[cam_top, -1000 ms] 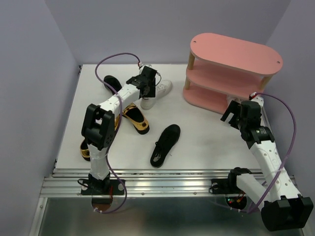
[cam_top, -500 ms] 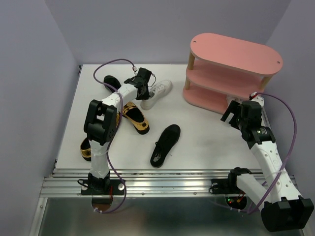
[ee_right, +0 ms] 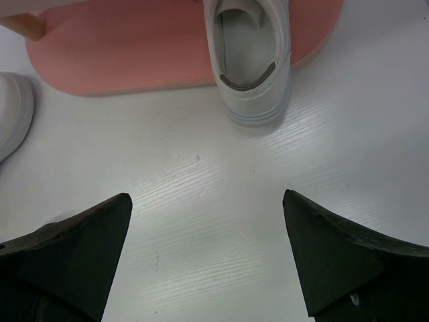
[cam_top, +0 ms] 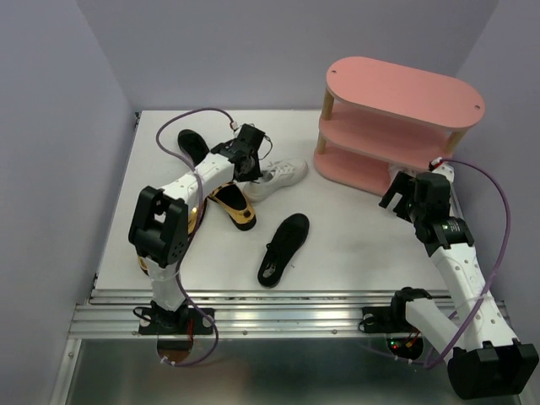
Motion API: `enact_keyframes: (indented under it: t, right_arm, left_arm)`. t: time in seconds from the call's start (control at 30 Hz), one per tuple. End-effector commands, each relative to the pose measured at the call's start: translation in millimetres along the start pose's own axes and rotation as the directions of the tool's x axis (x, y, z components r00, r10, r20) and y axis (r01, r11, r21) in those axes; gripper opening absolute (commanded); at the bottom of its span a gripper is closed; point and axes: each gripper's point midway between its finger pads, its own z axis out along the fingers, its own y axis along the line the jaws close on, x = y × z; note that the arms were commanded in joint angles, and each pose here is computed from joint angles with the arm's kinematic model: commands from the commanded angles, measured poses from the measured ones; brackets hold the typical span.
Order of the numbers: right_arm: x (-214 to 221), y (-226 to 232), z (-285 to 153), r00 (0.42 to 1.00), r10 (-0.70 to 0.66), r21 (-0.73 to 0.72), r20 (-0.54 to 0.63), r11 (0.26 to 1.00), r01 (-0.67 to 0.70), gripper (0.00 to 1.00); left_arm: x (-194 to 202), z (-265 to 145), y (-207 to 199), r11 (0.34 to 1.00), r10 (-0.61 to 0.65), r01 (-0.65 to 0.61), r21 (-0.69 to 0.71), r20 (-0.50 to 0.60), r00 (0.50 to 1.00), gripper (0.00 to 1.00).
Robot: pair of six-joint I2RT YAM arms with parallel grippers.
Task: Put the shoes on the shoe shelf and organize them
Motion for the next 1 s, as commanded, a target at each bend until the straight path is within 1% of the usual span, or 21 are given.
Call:
enact_keyframes:
  t: [0.0,0.13,0.17,0.2,0.27,0.3,0.43,0.6,0.7,0.97]
  right_arm:
    - [-21,5,-9,0.998,0.018,-0.021,0.059,1.0,-0.017,1.0]
    - [-23,4,-10,0.998,0.021,-0.017,0.067,1.0,-0.02,1.0]
    - [-24,5,-11,0.997,0.024,-0.017,0.071,1.0,-0.023,1.0]
    - [-24,4,-10,0.997,0.023,-0.013,0.069,1.0,-0.022,1.0]
    - [-25,4,-10,0.997,0.025,-0.011,0.072,1.0,-0.024,1.0]
    - [-26,4,-10,0.997,0.027,-0.011,0.075,1.0,-0.026,1.0]
    - [-29,4,-12,0.996,0.034,-0.012,0.085,0.999,-0.034,1.0]
    - [-36,4,-18,0.993,0.045,-0.011,0.109,0.999,-0.044,1.0]
    - [-41,2,-23,0.992,0.041,-0.001,0.12,0.999,-0.041,1.0]
    - [-46,-7,-37,0.987,0.046,0.024,0.152,0.998,-0.05,1.0]
  left_arm:
    - [-31,-60,-19,0.987,-0.121,0.106,0.117,0.125,0.985,0.0]
    - [-16,-82,-26,0.978,-0.161,0.142,0.155,0.12,0.98,0.0]
    - [-6,-86,-35,0.974,-0.167,0.148,0.171,0.107,0.98,0.0]
    - [-10,-90,-36,0.97,-0.185,0.162,0.184,0.116,0.976,0.0]
    - [0,-100,-49,0.965,-0.184,0.158,0.21,0.108,0.977,0.0]
    - [2,-104,-55,0.958,-0.204,0.177,0.227,0.099,0.974,0.0]
    - [16,-122,-94,0.932,-0.212,0.178,0.316,0.076,0.974,0.0]
    - [32,-121,-143,0.911,-0.185,0.162,0.379,0.024,0.983,0.0]
    - [35,-114,-160,0.904,-0.186,0.172,0.391,-0.003,0.983,0.0]
    - [25,-105,-196,0.869,-0.245,0.228,0.439,-0.018,0.969,0.0]
